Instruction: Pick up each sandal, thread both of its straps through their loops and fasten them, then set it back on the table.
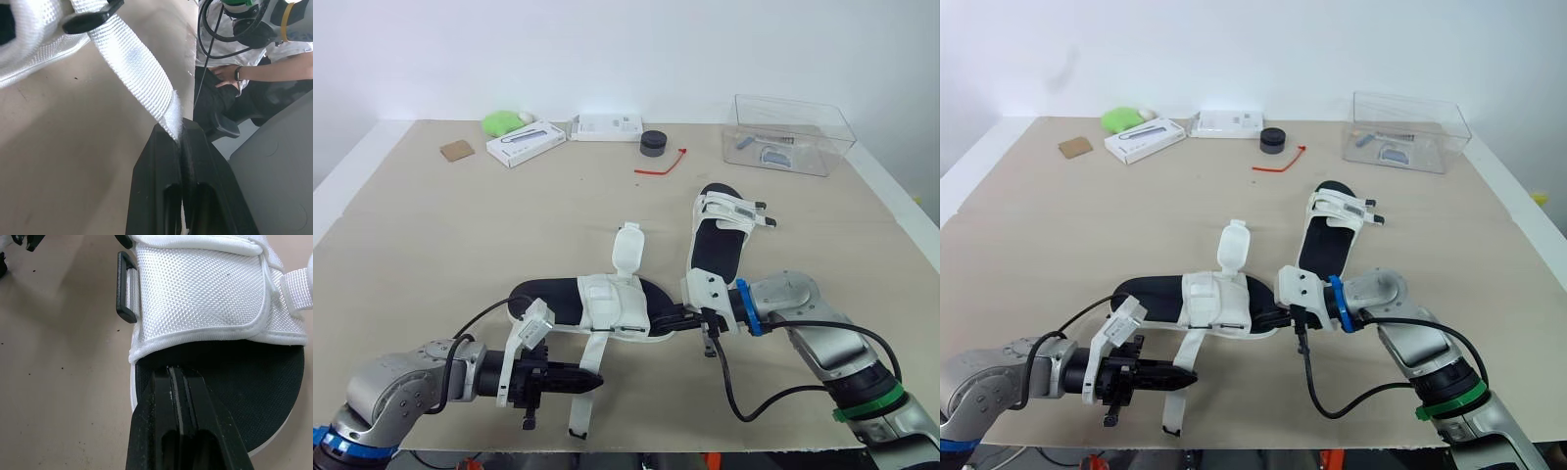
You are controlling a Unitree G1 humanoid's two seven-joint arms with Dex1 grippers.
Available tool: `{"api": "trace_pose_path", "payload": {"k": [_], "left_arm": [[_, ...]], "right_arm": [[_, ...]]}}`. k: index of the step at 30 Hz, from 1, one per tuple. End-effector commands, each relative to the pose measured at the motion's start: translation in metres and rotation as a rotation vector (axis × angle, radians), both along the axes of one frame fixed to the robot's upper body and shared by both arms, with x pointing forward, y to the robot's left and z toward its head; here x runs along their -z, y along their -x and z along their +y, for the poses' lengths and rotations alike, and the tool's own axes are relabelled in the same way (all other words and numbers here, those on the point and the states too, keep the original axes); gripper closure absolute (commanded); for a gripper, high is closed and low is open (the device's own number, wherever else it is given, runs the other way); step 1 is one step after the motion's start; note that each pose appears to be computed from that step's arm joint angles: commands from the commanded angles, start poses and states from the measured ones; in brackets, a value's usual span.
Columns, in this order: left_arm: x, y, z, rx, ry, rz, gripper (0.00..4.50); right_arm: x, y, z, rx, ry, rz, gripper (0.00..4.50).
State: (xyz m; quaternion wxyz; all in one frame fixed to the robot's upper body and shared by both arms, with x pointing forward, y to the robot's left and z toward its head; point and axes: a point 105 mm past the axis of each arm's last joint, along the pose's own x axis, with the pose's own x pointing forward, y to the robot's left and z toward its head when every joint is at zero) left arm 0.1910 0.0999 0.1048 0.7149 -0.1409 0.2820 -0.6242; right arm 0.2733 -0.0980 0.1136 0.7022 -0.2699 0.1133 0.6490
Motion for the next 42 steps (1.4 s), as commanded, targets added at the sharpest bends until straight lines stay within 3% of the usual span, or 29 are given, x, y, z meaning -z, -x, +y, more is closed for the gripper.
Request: {"api": "trace_pose_path", "payload": {"k": [1,7,10,11,16,19,22,28,32,38,41,42], "left_arm": [[-0.004,0.001,-0.001,0.001,-0.005,-0.046,4.40],[-0.004,-0.001,-0.002,0.009,-0.019,-0.105,1.62],[-0.006,0.000,-0.001,0.040,-0.043,-0.203,0.12],[-0.006,0.000,0.003,0.068,-0.084,-0.301,0.03],[-0.017,-0.016,0.039,0.250,-0.297,-0.974,0.03],[-0.027,-0.020,0.047,0.438,-0.337,-1.392,0.03],[-0.038,-0.024,0.041,0.535,-0.292,-1.703,0.03],[-0.036,-0.024,0.016,0.593,-0.182,-1.895,0.03],[-0.039,-0.017,0.000,0.580,-0.088,-1.937,0.03],[-0.033,-0.009,-0.001,0.642,-0.042,-1.915,0.03],[-0.029,-0.001,-0.001,0.670,-0.010,-1.906,0.82],[-0.027,0.000,-0.001,0.682,-0.011,-1.898,1.31]], "right_arm": [[0.006,0.001,-0.002,0.005,0.020,0.014,4.50],[0.006,0.000,0.000,0.000,0.018,0.014,4.50],[0.007,0.001,0.000,-0.006,0.021,0.014,4.50],[0.007,0.002,0.000,-0.008,0.022,0.014,4.50],[0.008,0.002,-0.003,-0.013,0.031,0.019,4.50],[0.007,0.001,-0.003,-0.016,0.031,0.019,4.50],[0.007,0.000,-0.002,-0.024,0.032,0.017,4.50],[0.004,-0.003,0.000,-0.023,0.025,0.015,4.50],[0.004,-0.002,-0.002,-0.020,0.031,0.015,4.50],[0.004,-0.002,-0.006,-0.008,0.040,0.016,4.50],[0.003,-0.002,-0.005,-0.006,0.035,0.017,4.50],[0.003,-0.002,-0.005,-0.005,0.035,0.017,4.50]]}}
